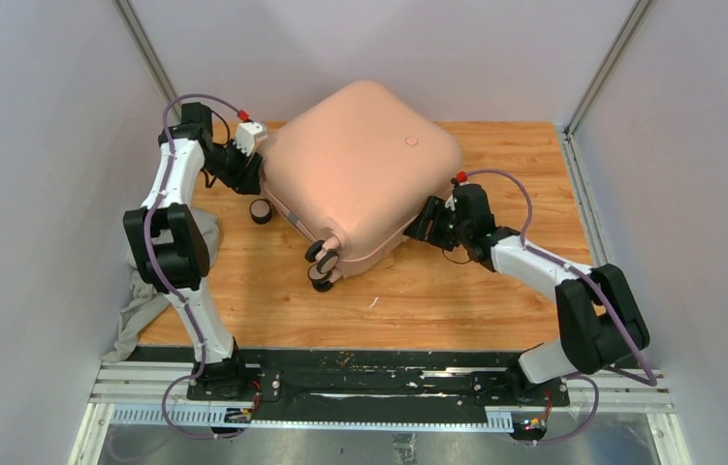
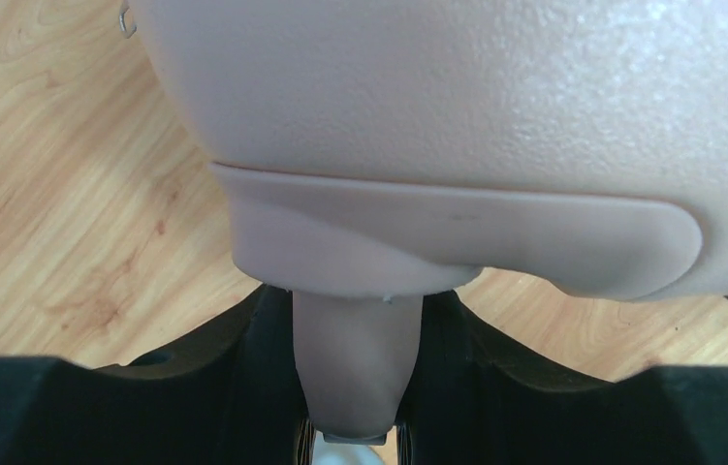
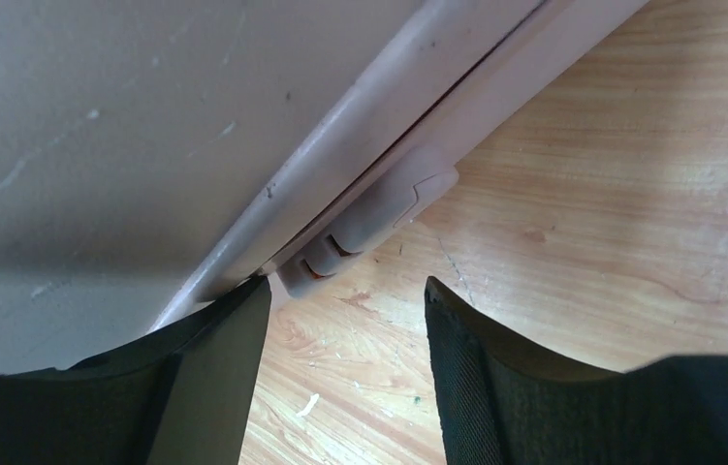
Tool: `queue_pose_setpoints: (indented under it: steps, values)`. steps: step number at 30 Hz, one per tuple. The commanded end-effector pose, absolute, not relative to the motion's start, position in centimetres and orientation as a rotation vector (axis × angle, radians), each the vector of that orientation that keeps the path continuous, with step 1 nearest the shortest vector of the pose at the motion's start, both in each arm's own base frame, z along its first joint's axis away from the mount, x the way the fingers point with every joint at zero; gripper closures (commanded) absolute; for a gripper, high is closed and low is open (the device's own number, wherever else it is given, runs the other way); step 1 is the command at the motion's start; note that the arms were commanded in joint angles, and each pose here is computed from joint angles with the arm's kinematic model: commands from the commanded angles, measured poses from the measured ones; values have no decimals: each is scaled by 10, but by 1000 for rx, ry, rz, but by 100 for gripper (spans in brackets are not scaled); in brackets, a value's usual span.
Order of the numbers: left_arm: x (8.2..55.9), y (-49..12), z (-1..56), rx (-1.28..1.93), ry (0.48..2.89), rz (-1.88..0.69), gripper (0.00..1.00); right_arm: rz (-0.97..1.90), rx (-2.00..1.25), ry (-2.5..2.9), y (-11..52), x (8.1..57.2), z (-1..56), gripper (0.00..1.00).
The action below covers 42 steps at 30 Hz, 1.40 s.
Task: Pack the luggage
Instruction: Zip the luggage at the corner of the board.
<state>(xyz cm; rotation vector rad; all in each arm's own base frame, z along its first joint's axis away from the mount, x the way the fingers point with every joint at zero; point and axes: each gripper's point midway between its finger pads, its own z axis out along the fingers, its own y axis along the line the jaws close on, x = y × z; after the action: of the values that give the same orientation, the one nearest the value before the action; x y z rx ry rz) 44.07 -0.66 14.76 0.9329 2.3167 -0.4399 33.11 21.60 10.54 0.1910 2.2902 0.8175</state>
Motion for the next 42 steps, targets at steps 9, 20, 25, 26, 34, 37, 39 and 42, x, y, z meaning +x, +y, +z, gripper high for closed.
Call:
queue_pose_setpoints:
  steps: [9,20,25,26,34,37,39,42]
  values:
    - [336,-36,175,931,2315,-530,94,884,-86,2225,226,395,137,36]
    - [311,-29,207,796,2325,-393,100,808,-168,2218,208,387,132,28]
    - [321,-27,225,740,2309,-377,100,842,-201,2136,194,341,118,26]
    - [322,-28,227,734,2304,-380,100,853,-216,2108,193,333,117,26]
    - [321,-31,225,715,2315,-405,100,1056,-493,1948,222,312,135,27]
    - [321,-30,219,708,2334,-409,100,1142,-563,1891,235,317,142,27]
    - [320,-28,216,701,2349,-404,100,1164,-589,1871,239,322,142,27]
    - [320,-27,214,701,2355,-399,100,1228,-615,1865,246,328,137,27]
